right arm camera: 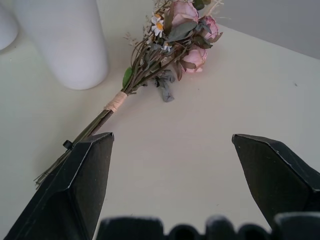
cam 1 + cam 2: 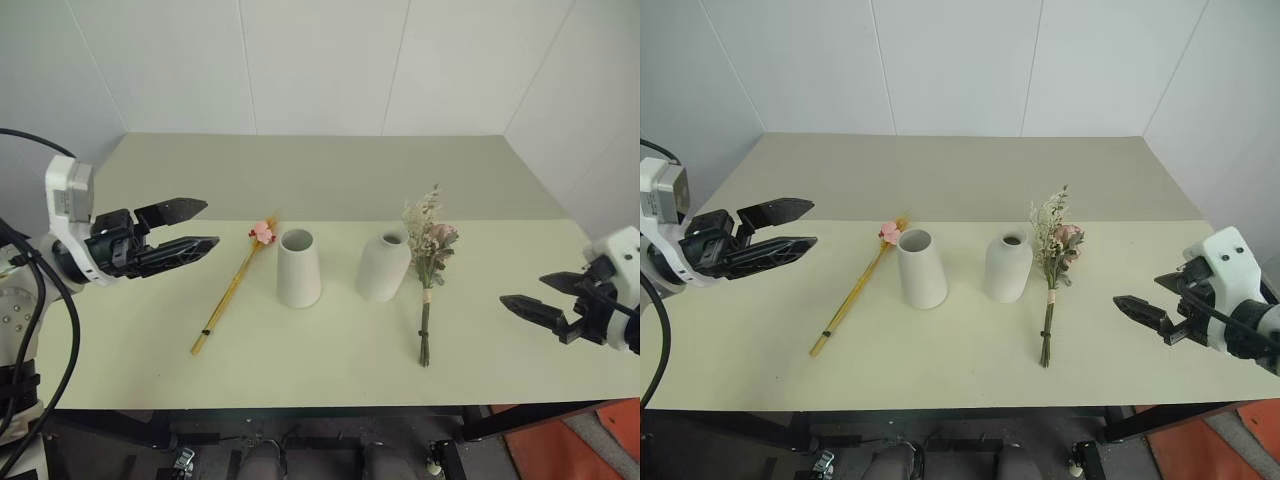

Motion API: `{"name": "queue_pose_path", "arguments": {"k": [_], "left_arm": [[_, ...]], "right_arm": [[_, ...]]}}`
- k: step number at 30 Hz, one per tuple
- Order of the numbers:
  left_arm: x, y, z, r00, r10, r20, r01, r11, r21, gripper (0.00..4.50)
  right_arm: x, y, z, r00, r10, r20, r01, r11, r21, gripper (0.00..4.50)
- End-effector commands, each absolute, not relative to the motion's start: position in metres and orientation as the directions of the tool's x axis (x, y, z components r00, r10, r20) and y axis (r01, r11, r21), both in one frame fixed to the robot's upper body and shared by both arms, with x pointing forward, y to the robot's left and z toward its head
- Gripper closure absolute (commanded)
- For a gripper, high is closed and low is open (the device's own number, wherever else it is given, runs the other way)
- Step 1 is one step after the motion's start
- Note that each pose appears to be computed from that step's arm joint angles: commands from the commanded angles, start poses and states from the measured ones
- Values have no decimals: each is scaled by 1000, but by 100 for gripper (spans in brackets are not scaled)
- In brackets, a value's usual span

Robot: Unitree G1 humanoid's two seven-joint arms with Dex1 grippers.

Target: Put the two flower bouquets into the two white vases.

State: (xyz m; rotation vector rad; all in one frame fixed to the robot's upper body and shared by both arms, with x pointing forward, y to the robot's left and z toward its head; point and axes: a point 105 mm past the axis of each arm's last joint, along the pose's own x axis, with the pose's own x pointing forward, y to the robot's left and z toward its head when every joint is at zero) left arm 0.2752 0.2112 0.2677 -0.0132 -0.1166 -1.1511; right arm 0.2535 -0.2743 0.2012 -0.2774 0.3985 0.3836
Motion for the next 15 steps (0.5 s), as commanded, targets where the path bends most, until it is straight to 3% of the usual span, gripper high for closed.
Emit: {"name": "queue_pose_path", "arguments": {"k": [1,10,15], "left_arm": [[273,214,275,404,-909,102,905,414,100,0],[273,215,273,394,-914,96,909,403,102,0],[274,207,270,361,-932,-5,918,354,179,0]], "right_arm": [[252,-275,216,872,296,-391,-399,891,-215,6],[253,-271,215,862,300,-409,-405,893,-199,6],[264,-254,200,810,321,-491,-413,907,-87,6]]}}
